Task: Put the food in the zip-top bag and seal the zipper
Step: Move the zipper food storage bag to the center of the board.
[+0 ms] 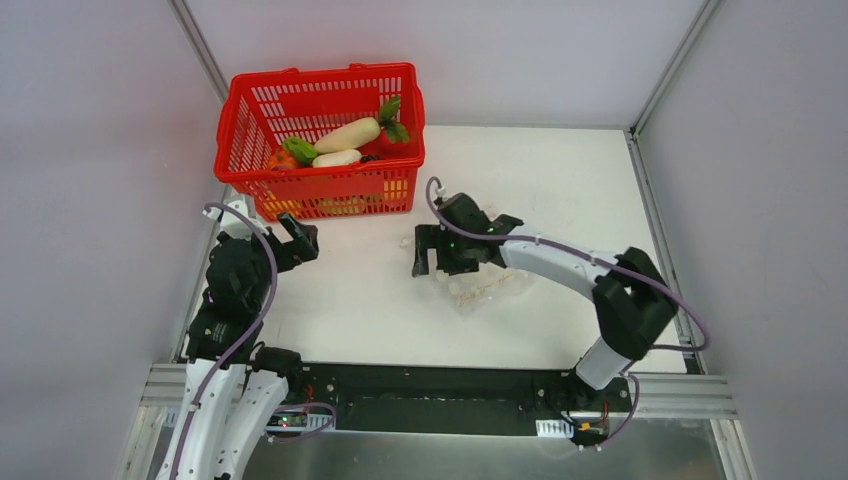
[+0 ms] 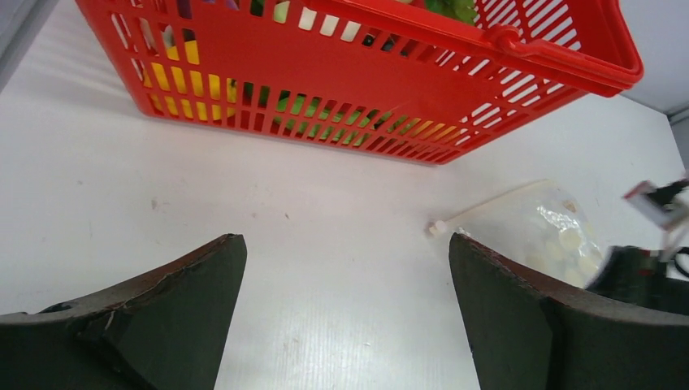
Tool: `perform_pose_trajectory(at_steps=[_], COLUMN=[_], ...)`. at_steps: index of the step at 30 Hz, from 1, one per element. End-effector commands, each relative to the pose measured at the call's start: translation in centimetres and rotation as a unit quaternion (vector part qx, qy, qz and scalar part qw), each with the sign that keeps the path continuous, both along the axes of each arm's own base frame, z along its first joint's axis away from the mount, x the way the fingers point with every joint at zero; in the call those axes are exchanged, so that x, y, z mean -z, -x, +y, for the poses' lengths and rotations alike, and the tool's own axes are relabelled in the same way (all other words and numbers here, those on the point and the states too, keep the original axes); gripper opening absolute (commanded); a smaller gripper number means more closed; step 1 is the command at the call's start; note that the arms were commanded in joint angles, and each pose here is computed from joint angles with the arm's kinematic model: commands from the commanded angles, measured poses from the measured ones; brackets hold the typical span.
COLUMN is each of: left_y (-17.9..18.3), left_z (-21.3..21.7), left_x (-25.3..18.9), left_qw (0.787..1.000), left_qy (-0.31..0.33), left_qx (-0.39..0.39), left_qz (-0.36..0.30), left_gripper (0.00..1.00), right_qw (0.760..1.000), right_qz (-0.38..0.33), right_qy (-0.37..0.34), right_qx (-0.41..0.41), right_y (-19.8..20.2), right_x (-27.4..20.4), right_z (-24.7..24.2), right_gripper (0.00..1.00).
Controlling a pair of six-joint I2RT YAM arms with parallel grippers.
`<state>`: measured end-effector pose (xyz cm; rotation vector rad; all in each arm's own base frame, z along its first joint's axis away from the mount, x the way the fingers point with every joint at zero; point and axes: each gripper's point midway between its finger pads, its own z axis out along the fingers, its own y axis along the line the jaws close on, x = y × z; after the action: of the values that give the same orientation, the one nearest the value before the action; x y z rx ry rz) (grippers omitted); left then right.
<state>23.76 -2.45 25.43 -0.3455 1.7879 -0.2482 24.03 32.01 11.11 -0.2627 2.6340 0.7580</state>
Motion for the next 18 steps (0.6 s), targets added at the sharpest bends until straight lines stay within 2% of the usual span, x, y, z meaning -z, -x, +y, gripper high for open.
perform_pose_trajectory(at_steps=[1, 4, 6, 11, 14, 18], left_y=[-0.3, -0.7, -0.8, -2.0, -3.3, -7.7], left_z=[-2.1, -3.1, -3.8, -4.8, -5.5, -5.6], left_x=[-3.0, -3.4, -3.7, -5.9, -9.2, -11.4], left_qw=[0.998, 0.996, 0.993, 0.983, 0.972, 0.954], left_qy=[0.018, 0.015, 0.008, -0.035, -0.091, -0.189], left_qx=[0.055, 0.084, 0.110, 0.151, 0.185, 0.214], left_qz=[-0.035, -0.039, -0.049, -0.100, -0.115, -0.093], left_gripper=[1.00, 1.00, 1.00, 1.00, 1.00, 1.00], right_qw=[0.991, 0.976, 0.973, 0.969, 0.973, 0.978], right_qz=[-0.030, -0.063, -0.095, -0.107, -0.134, -0.137], right_qy=[0.126, 0.189, 0.179, 0.114, 0.038, -0.057], right_qx=[0.027, 0.085, 0.112, 0.191, 0.182, 0.146], right_y=[-1.1, -1.1, -0.7, -1.3, -1.5, -0.8], right_x=[4.0, 4.0, 2.7, -0.3, -3.4, -6.2], right_z=[-3.1, -7.7, -10.2, -14.4, -13.0, -10.1], right_gripper=[0.98, 0.97, 1.00, 1.00, 1.00, 1.00])
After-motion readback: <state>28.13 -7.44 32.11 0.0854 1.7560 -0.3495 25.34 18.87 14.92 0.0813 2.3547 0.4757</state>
